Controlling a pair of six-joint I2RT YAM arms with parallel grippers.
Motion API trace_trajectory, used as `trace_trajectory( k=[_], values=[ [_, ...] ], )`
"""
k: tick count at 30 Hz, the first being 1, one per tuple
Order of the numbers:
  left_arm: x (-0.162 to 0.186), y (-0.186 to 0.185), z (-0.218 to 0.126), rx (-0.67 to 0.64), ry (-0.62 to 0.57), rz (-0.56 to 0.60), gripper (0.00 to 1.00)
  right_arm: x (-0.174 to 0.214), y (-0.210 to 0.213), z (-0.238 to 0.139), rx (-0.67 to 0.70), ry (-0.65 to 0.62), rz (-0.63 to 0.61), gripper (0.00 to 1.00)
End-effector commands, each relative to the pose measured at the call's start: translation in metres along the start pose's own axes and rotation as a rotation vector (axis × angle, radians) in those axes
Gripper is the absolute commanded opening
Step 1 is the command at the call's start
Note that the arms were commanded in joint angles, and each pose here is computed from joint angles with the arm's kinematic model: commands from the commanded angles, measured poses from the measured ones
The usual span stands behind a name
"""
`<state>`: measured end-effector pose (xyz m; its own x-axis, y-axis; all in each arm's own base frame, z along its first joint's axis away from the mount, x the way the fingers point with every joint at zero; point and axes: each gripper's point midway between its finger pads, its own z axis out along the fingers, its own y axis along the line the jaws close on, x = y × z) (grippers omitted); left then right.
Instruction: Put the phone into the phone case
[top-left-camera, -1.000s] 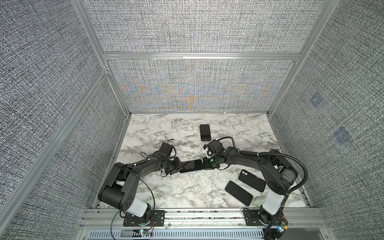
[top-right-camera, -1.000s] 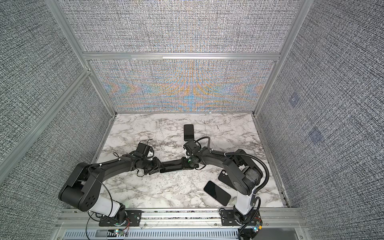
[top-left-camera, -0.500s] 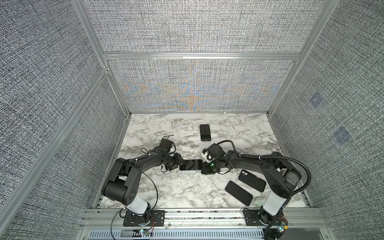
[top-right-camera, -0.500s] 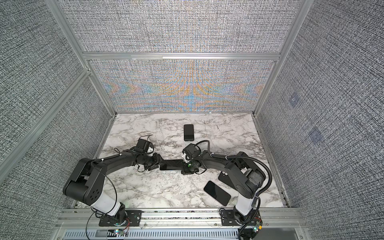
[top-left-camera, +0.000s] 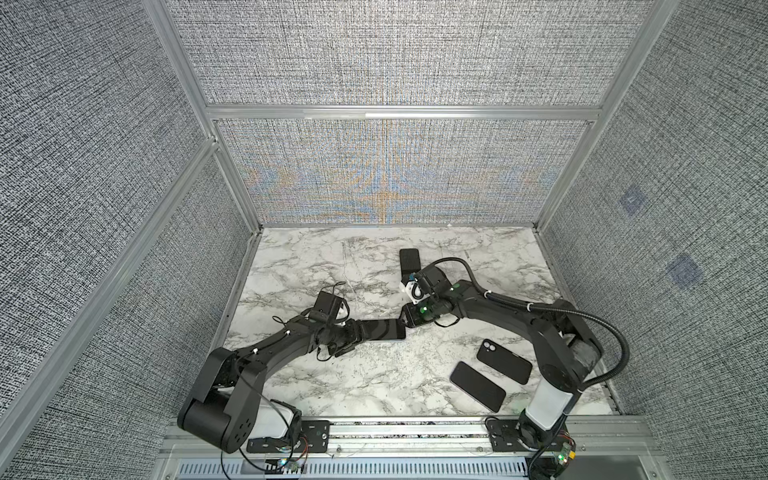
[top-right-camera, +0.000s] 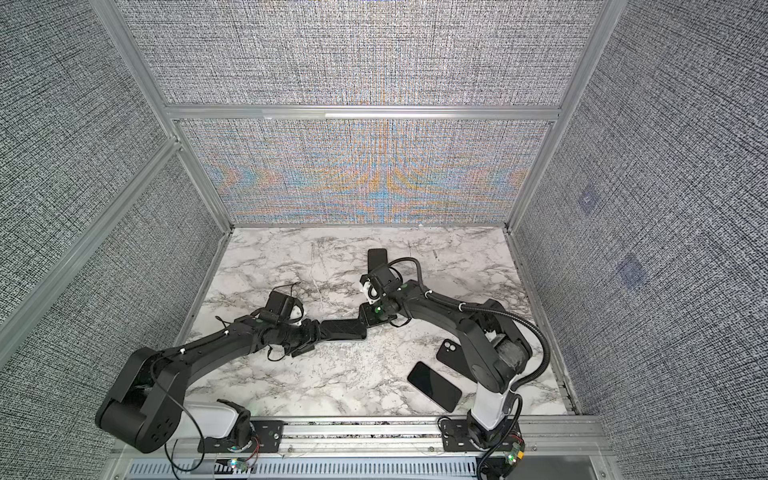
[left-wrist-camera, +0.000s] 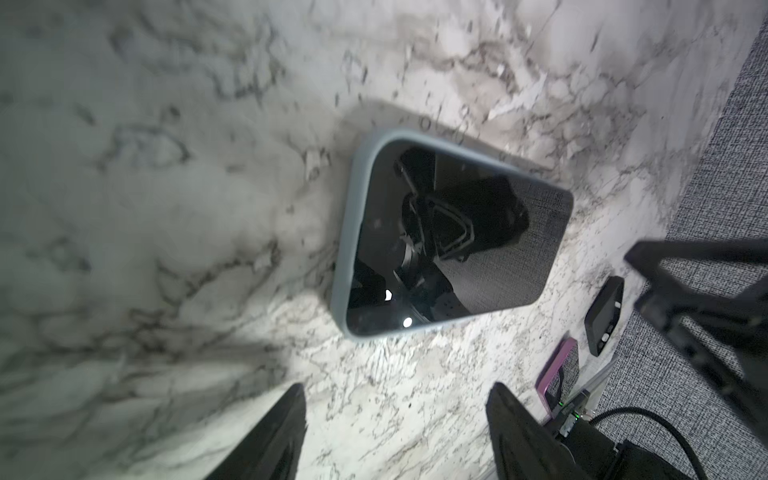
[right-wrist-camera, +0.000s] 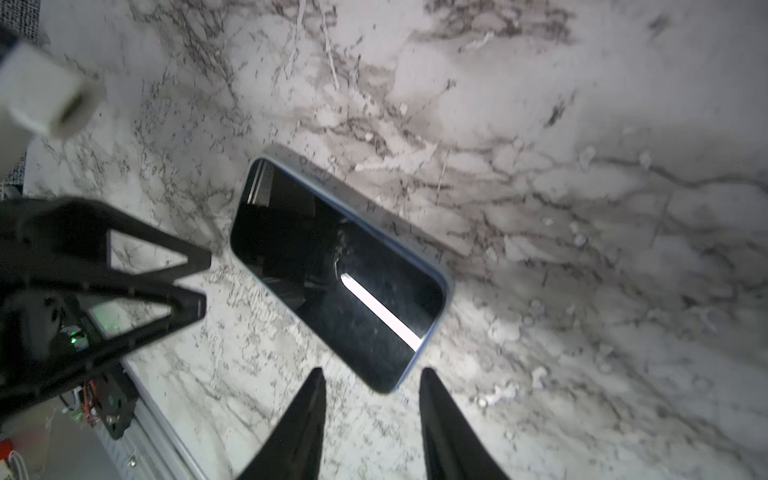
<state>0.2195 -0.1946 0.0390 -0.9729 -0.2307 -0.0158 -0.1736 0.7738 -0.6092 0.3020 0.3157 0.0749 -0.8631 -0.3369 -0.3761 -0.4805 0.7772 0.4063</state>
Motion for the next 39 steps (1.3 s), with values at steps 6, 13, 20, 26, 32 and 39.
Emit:
trace_trajectory(
  k=[6, 13, 20, 26, 32, 39],
  values=[
    [-0.001, -0.012, 0.019, 0.039, 0.015, -0.015, 0.67, -0.011, -0.006, 0.029, -0.032, 0.057, -0.05, 0.48],
    [-0.013, -0.015, 0.032, 0.023, 0.023, 0.002, 0.65, -0.002, -0.007, 0.036, -0.057, 0.092, -0.047, 0.48],
    [-0.025, -0.014, 0.044, 0.007, 0.03, 0.012, 0.64, 0.015, -0.003, 0.033, -0.098, 0.118, -0.021, 0.42],
    [-0.041, -0.021, 0.049, -0.001, 0.031, 0.04, 0.61, 0.029, 0.004, 0.028, -0.116, 0.129, 0.001, 0.38],
    [-0.047, -0.024, 0.051, 0.001, 0.042, 0.042, 0.57, 0.041, 0.015, 0.025, -0.12, 0.123, 0.009, 0.38],
    [-0.008, -0.031, 0.037, 0.019, 0.112, -0.056, 0.54, 0.043, 0.018, 0.017, -0.128, 0.07, 0.05, 0.38]
  ],
)
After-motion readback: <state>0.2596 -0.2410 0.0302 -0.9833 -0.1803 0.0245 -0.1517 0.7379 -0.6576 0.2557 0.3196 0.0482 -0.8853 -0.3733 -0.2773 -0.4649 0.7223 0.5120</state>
